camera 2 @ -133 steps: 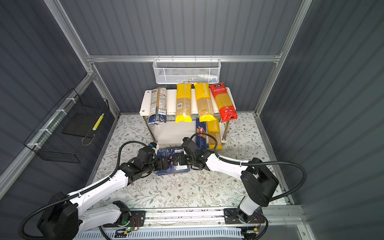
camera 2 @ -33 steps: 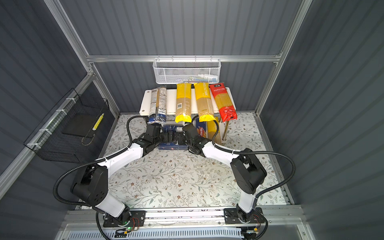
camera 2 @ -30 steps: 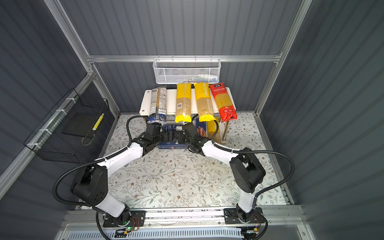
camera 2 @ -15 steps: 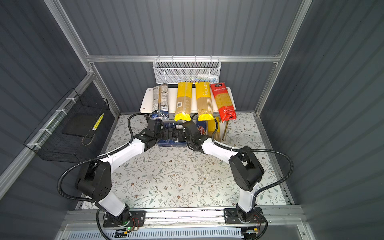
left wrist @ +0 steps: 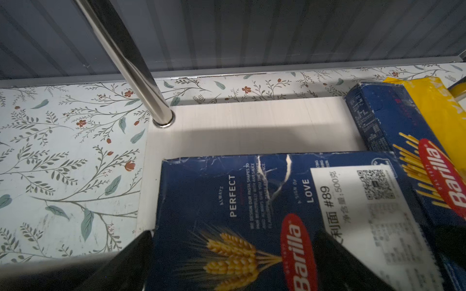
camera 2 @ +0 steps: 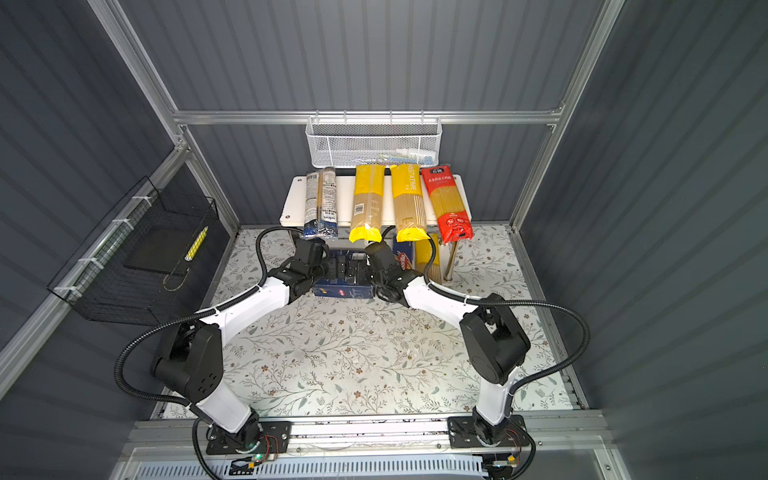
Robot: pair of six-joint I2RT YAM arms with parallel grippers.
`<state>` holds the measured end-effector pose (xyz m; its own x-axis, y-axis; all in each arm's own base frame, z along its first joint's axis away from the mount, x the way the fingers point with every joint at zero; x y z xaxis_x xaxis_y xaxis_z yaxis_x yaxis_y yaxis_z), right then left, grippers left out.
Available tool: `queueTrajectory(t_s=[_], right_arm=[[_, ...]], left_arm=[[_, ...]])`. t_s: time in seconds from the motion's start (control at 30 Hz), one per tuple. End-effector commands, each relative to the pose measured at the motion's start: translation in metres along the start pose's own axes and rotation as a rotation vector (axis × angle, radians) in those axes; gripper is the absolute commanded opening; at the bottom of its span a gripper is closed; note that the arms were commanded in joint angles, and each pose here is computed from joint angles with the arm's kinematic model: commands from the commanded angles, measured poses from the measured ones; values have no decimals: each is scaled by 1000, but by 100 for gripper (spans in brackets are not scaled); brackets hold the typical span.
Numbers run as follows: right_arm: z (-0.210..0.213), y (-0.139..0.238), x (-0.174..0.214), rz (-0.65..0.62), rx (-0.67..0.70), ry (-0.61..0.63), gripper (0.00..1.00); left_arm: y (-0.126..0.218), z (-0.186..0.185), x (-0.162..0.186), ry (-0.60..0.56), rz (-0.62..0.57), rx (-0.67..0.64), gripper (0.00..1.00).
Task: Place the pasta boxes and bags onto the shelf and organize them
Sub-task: 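Lower the dark blue box with both grippers onto the shelf's lower tier, then open both grippers and draw them back from the placed box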
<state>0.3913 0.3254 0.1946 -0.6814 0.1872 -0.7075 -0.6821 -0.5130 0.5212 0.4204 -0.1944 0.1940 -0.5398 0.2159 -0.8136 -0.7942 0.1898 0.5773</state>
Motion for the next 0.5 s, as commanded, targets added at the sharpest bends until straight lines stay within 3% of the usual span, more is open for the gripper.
queueTrajectory(t_s=[0.0, 0.2, 0.47], right_arm=[[11, 14, -10, -14, -3, 40, 99], [4, 24, -4, 17, 34, 65, 99], [11, 58, 27, 103, -54, 131, 99]], left_arm=[[1, -3, -22, 0, -63, 3, 99], [6, 1, -26, 5, -67, -14, 99], [21, 7, -15, 9, -45, -23, 99]])
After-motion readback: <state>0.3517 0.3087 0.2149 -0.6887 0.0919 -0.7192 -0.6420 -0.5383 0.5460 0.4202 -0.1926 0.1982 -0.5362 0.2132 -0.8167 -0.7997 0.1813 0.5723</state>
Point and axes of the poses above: each gripper's point midway between its finger pads, its own y axis back along the fingers, its own z axis along the line the jaws close on, x = y × z, the point moved 3 cm from there along y, back along the fingers, and after that the axes turned 9 degrees about -y, right-handed, at the moved point
